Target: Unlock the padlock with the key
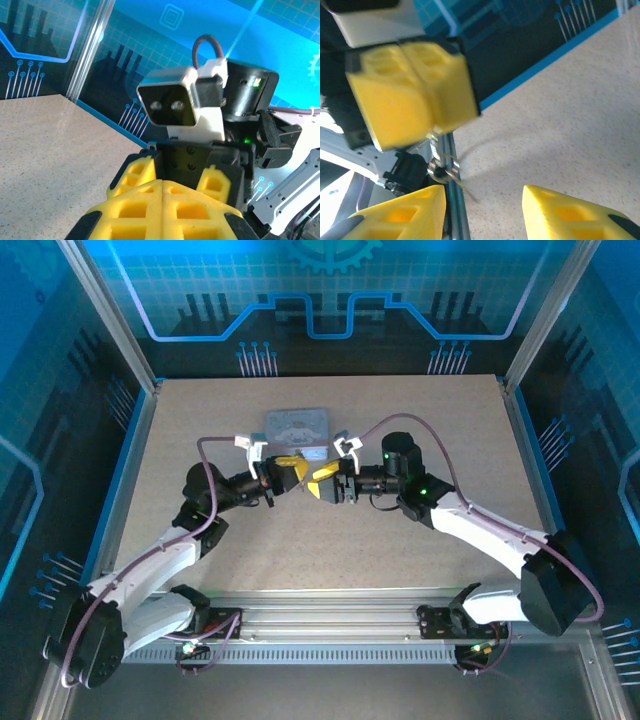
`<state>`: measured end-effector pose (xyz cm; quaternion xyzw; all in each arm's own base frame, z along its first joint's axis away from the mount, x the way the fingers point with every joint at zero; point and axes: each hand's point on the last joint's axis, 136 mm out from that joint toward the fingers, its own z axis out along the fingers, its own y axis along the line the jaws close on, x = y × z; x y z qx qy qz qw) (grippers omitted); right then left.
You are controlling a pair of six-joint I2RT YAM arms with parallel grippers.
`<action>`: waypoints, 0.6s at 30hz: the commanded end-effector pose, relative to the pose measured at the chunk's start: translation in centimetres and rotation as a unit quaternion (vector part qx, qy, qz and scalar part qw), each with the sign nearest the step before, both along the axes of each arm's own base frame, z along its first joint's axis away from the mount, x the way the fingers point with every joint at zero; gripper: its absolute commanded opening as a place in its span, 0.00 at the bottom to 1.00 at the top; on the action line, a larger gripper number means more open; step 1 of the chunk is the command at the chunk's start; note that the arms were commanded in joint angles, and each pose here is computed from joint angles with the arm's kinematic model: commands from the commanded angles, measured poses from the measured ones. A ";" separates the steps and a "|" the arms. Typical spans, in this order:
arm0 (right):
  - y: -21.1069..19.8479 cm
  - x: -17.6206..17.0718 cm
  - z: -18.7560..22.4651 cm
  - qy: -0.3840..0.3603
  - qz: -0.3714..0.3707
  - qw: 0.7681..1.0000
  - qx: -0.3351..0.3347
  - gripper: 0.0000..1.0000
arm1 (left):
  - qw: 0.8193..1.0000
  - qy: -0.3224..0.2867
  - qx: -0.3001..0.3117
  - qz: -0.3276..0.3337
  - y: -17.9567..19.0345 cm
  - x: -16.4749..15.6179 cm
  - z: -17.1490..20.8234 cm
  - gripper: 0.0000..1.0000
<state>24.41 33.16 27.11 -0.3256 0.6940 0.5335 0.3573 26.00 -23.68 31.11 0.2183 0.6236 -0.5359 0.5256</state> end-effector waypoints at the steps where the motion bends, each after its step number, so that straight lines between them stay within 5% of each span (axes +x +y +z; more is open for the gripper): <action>1: 0.3 -1.0 2.7 -0.031 0.020 0.999 0.027 0.42 | 0.999 -0.043 0.002 -0.021 -0.2 -0.8 0.6 0.00; 11: 1.0 -0.6 3.4 -0.038 0.025 0.999 0.026 0.32 | 0.998 -0.043 -0.005 -0.055 -0.8 -1.2 0.9 0.00; 18: 1.9 -1.6 2.8 -0.035 0.057 0.998 0.013 0.10 | 0.998 -0.037 -0.011 -0.058 -0.9 -1.1 1.0 0.00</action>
